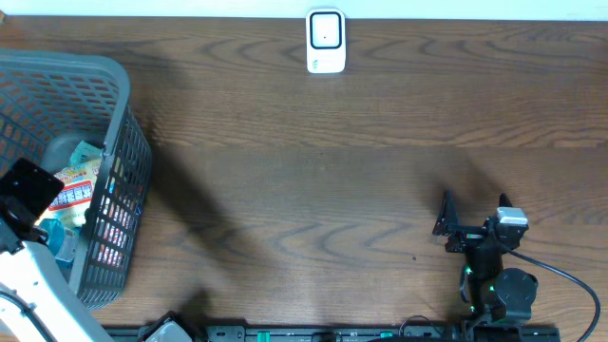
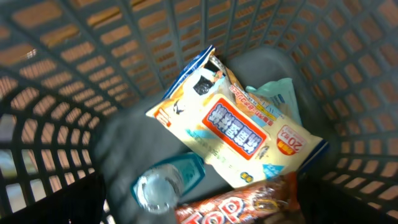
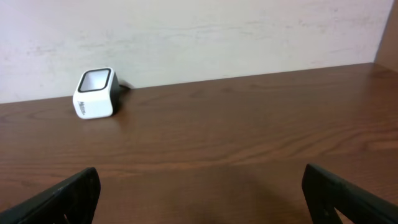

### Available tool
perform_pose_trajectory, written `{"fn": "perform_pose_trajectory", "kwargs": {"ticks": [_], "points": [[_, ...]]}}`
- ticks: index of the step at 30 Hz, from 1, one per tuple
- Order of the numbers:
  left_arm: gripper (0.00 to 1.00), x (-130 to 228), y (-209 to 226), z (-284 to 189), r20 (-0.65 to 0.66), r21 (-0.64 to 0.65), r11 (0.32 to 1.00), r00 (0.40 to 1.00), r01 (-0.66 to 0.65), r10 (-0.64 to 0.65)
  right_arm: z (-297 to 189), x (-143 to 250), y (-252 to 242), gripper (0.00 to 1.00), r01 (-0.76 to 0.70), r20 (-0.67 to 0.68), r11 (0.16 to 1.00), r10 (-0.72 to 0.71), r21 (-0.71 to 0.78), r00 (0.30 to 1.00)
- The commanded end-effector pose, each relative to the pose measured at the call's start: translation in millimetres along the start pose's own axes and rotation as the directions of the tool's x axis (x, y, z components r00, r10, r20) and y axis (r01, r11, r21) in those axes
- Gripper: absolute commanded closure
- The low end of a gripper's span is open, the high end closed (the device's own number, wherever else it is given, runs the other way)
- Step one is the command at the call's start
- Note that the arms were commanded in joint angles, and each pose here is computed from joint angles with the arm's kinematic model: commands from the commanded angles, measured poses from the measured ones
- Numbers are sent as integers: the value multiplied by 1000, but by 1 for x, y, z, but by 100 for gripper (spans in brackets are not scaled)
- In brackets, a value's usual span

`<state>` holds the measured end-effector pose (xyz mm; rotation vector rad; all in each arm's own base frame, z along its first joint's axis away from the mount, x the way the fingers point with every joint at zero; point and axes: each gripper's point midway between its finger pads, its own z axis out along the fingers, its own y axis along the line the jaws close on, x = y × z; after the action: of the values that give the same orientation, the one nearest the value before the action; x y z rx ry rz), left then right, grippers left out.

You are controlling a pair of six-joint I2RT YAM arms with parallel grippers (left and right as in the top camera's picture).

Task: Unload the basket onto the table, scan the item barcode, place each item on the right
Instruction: 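Reach the left gripper into the basket and grasp the blue mouthwash bottle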

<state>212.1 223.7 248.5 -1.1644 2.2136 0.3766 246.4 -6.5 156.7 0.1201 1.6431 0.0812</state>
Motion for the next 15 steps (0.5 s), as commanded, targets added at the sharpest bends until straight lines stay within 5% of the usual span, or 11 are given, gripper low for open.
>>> {"fn": "perform_pose_trajectory", "kwargs": {"ticks": [1,8,15], "points": [[1,-6,15,4,5,-76,985,988,-155,156,0,1,0,1,7,0,1000,-7,1,1000],[2,4,31,22,-98,-123,960,966,-251,240,0,1,0,1,7,0,1000,-7,1,1000],[2,28,18,36,-206,-8,951,931,-308,300,0,1,0,1,7,0,1000,-7,1,1000]]}}
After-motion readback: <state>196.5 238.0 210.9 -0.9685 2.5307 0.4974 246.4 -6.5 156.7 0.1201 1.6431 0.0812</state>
